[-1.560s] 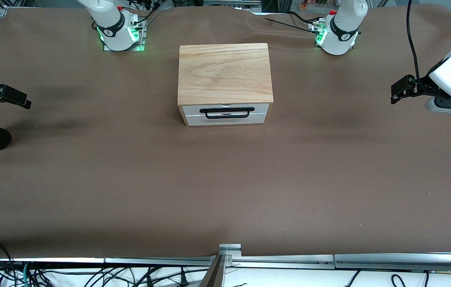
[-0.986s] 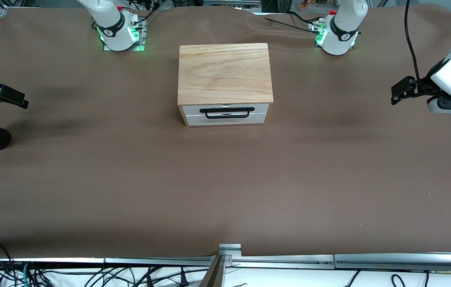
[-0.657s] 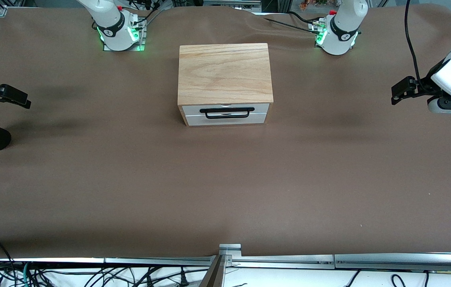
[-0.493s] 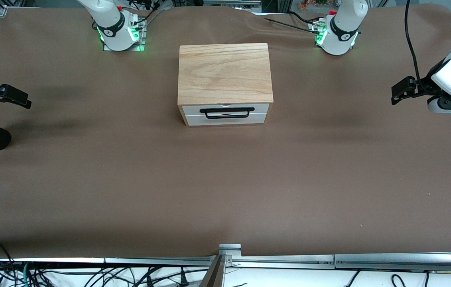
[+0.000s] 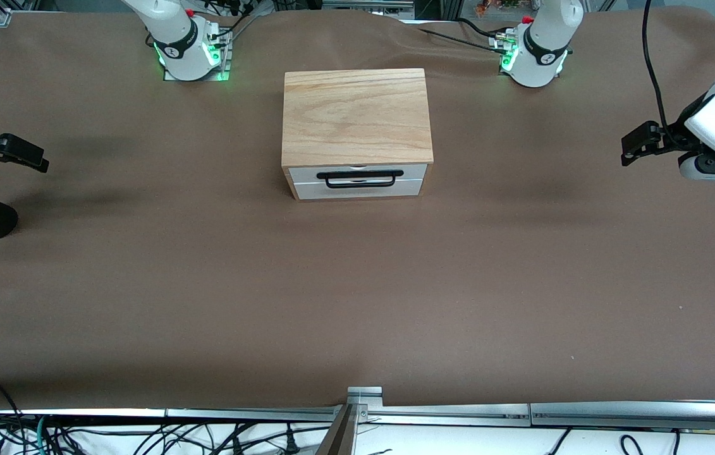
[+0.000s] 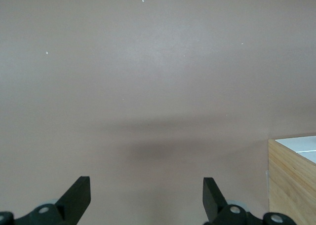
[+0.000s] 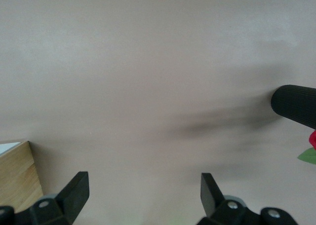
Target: Pull top drawer with both arms simultaneously
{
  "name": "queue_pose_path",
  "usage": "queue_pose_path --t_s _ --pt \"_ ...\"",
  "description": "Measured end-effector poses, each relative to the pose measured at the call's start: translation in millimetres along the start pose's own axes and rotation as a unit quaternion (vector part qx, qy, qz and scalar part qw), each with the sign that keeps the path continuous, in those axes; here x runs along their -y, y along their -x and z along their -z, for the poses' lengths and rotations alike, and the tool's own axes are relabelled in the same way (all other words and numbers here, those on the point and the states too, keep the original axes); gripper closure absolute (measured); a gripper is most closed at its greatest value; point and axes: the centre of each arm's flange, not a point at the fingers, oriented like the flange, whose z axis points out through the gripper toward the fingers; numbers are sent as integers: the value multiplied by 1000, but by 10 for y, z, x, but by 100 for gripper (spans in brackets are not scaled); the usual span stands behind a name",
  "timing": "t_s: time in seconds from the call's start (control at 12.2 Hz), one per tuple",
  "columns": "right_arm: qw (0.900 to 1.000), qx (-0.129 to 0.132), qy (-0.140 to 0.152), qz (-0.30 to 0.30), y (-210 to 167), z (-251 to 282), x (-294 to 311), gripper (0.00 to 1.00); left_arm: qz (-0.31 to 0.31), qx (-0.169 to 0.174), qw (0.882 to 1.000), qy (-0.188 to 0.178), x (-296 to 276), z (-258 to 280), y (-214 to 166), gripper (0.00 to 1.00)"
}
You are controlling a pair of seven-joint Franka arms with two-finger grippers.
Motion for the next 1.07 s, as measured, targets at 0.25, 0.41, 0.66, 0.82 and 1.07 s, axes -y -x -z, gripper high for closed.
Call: queue_pose_path --t_s 0.25,0.41,0.66,0.82,1.07 --pt "1000 0 0 0 0 0 0 0 1 1 1000 0 1 -2 2 0" --pt "1000 0 0 0 0 2 -1 0 2 1 1000 0 1 -2 3 0" --pt "1000 0 4 0 0 2 -11 0 3 2 1000 0 1 -3 4 0" --pt "1000 0 8 -1 0 2 -21 0 4 2 1000 0 1 -4 5 0" --pt "1000 0 9 -2 0 2 -22 0 4 2 1000 0 1 -4 5 0"
